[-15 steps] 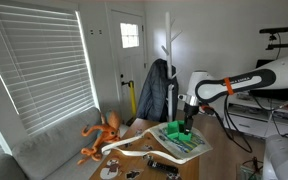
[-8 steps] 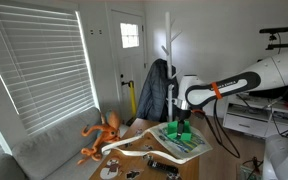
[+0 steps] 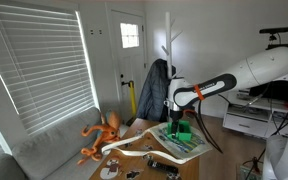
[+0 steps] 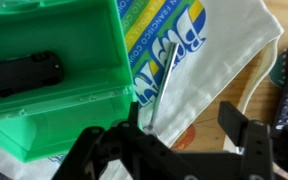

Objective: Lift the spoon and put it in the green lunch box

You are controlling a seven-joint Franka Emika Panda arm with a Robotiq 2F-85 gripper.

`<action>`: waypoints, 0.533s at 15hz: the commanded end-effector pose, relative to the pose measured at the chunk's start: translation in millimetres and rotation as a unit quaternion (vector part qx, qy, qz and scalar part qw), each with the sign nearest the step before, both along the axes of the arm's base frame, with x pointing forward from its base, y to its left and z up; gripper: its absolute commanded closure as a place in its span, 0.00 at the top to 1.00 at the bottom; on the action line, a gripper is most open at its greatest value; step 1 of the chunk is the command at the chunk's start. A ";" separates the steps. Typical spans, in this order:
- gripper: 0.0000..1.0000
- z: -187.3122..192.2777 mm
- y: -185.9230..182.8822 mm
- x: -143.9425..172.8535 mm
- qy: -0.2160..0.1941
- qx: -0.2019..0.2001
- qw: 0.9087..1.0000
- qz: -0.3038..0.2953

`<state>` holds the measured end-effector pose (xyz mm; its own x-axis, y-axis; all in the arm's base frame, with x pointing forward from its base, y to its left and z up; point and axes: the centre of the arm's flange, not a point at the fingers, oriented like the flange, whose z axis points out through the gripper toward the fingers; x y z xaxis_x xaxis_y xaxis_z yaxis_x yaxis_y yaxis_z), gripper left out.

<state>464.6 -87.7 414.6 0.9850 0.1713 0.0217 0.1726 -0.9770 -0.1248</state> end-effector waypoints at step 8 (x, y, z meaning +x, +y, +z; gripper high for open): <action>0.62 -15.5 6.8 44.8 0.027 -0.025 0.999 0.022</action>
